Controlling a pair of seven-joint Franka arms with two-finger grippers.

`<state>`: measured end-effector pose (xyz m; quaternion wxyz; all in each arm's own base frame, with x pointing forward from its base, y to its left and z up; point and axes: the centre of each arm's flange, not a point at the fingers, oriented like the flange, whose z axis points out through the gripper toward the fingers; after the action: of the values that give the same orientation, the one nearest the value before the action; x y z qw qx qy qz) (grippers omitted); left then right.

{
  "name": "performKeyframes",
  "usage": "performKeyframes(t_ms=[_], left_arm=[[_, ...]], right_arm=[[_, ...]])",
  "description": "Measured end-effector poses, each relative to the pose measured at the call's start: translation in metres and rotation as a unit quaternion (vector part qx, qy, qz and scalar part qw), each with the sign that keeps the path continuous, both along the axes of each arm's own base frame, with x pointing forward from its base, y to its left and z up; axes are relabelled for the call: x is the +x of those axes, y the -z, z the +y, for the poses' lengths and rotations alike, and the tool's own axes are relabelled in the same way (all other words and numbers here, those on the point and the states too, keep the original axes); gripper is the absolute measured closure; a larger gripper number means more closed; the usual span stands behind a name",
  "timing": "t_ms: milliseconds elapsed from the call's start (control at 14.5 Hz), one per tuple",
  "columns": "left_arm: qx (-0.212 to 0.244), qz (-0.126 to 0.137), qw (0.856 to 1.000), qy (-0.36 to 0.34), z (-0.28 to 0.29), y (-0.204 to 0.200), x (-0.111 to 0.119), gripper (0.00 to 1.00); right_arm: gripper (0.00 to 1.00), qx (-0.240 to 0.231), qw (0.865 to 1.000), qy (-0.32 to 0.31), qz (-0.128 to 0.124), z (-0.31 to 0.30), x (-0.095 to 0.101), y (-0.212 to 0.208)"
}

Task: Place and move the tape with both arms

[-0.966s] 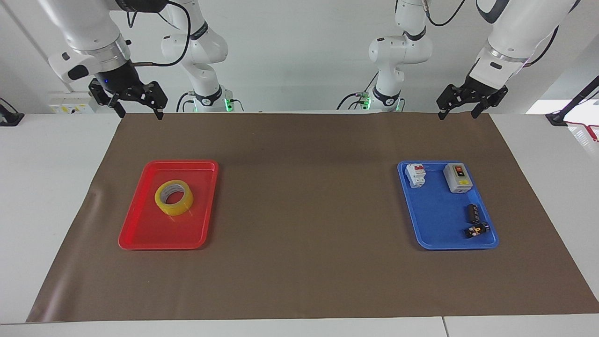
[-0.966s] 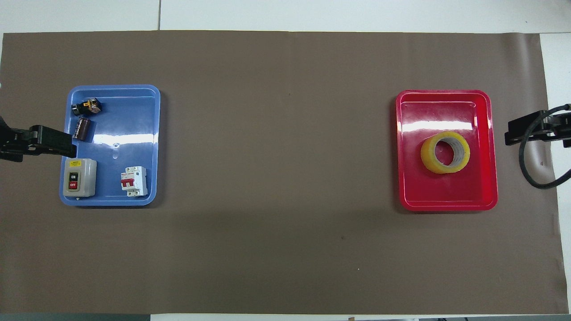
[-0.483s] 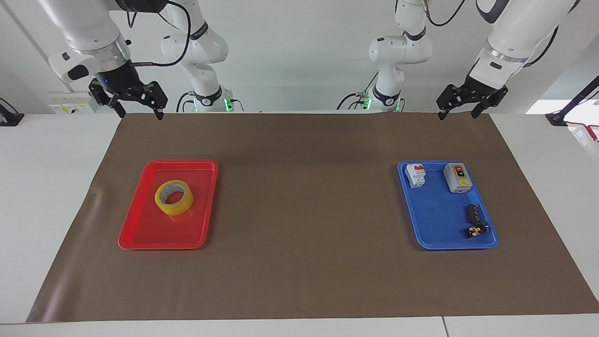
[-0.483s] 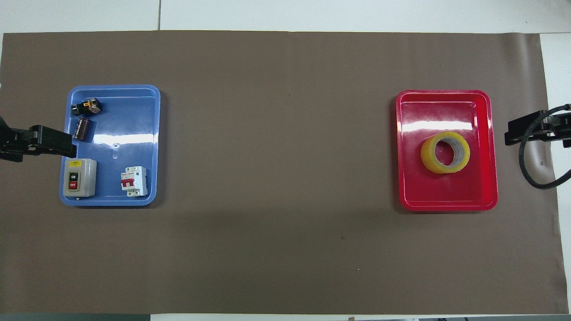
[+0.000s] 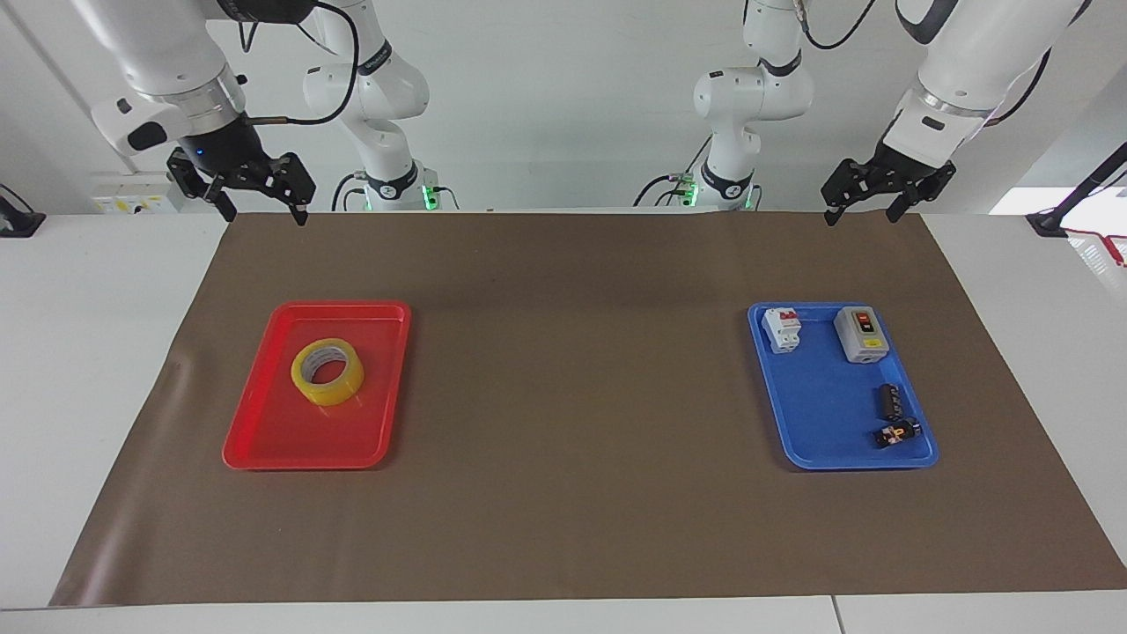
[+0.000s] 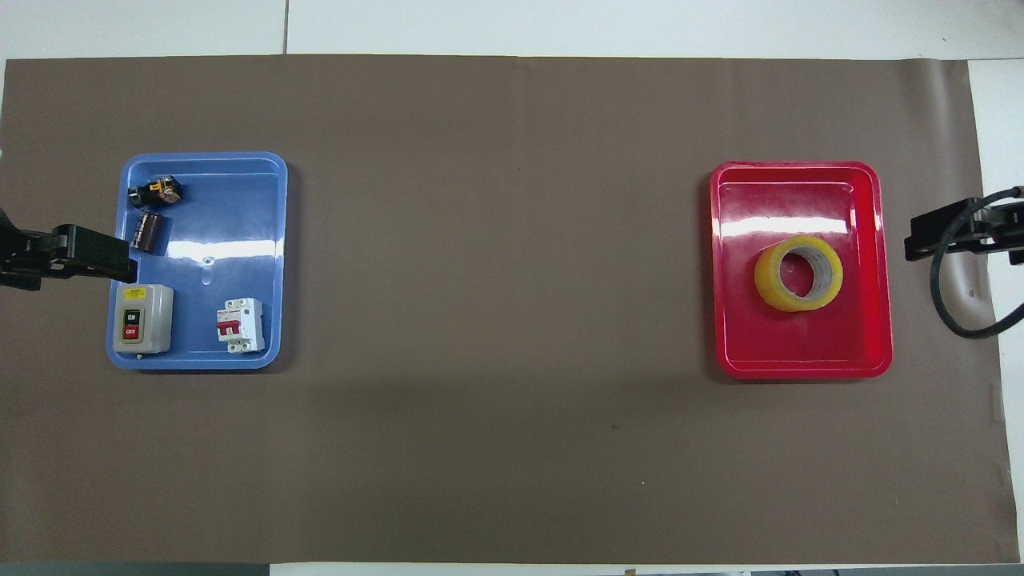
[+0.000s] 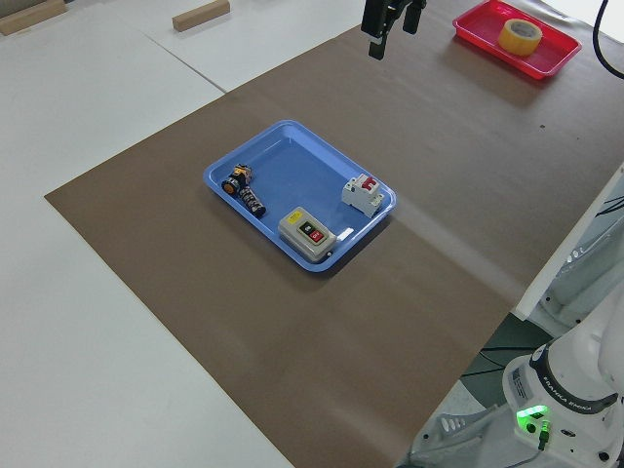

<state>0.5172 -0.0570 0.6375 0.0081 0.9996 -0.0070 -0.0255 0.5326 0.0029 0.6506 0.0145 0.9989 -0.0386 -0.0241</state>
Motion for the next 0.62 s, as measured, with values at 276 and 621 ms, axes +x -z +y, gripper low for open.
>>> performKeyframes(t_ms=[276,621], left_arm=[[0.0,0.0,1.0,0.0,0.0,0.0,0.0,0.0],[0.0,0.0,1.0,0.0,0.0,0.0,0.0,0.0]], right_arm=[[0.0,0.0,1.0,0.0,-0.001,-0.0001,0.0002,0.0002],[0.0,0.0,1.0,0.002,-0.001,-0.0023,0.0002,0.0001]])
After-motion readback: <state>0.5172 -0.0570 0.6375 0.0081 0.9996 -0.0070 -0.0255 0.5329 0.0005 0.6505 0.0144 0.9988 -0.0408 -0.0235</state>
